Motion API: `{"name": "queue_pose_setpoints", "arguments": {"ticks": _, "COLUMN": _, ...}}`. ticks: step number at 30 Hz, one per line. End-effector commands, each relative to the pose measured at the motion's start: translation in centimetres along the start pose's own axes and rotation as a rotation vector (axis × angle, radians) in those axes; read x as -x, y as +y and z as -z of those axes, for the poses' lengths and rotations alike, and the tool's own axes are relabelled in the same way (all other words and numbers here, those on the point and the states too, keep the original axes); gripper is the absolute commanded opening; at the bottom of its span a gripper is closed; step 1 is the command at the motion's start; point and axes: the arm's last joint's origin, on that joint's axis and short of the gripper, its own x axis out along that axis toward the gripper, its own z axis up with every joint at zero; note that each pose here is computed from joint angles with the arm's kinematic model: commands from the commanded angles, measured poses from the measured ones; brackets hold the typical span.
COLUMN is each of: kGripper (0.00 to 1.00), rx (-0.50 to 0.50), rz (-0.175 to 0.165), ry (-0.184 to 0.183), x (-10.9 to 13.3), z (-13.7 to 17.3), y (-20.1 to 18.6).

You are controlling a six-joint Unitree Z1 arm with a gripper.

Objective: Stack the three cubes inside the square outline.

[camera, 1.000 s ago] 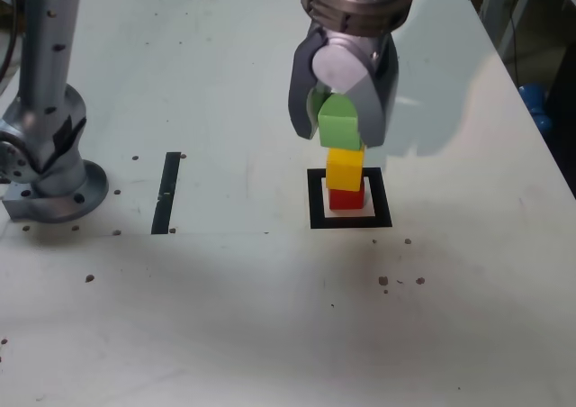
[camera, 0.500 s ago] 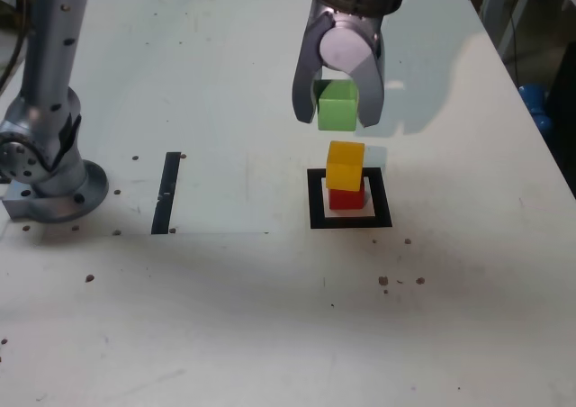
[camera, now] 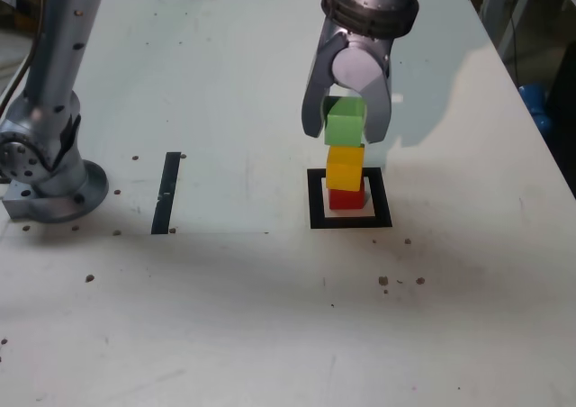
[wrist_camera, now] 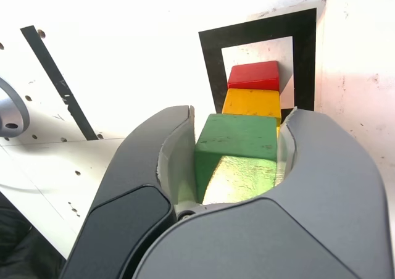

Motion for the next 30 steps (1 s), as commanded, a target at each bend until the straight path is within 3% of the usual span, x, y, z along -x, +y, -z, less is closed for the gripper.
{"name": "queue_pose_setpoints", "arguments": {"ticks": 1, "kGripper": 0.32, "rx": 0.0, "rz": 0.003, "ry": 0.015, "x": -0.5, "z": -0.4, "y": 0.1}}
{"name": "queue_pose_setpoints", "arguments": {"ticks": 10, "kGripper": 0.35, "rx": -0.001, "rz": 0.0, "ry": 0.015, "x": -0.8, "z": -0.8, "y": 0.1}}
{"name": "queue_pose_setpoints", "arguments": {"ticks": 12, "kGripper": 0.5, "rx": -0.004, "rz": 0.0, "ry": 0.016, "x": -0.9, "z": -0.8, "y": 0.1}}
{"name": "queue_pose_setpoints", "arguments": {"ticks": 16, "kGripper": 0.9, "rx": -0.01, "rz": 0.0, "ry": 0.02, "x": -1.0, "z": -0.7, "y": 0.1}}
{"name": "queue_pose_setpoints", "arguments": {"ticks": 18, "kGripper": 0.99, "rx": -0.011, "rz": 0.001, "ry": 0.021, "x": -1.0, "z": -0.7, "y": 0.1}}
{"name": "queue_pose_setpoints", "arguments": {"ticks": 25, "kGripper": 1.0, "rx": -0.011, "rz": 0.001, "ry": 0.015, "x": -0.7, "z": -0.3, "y": 0.1}}
{"name": "queue_pose_setpoints", "arguments": {"ticks": 30, "kGripper": 1.0, "rx": -0.008, "rz": -0.019, "ry": -0.004, "x": 0.3, "z": 0.9, "y": 0.1}}
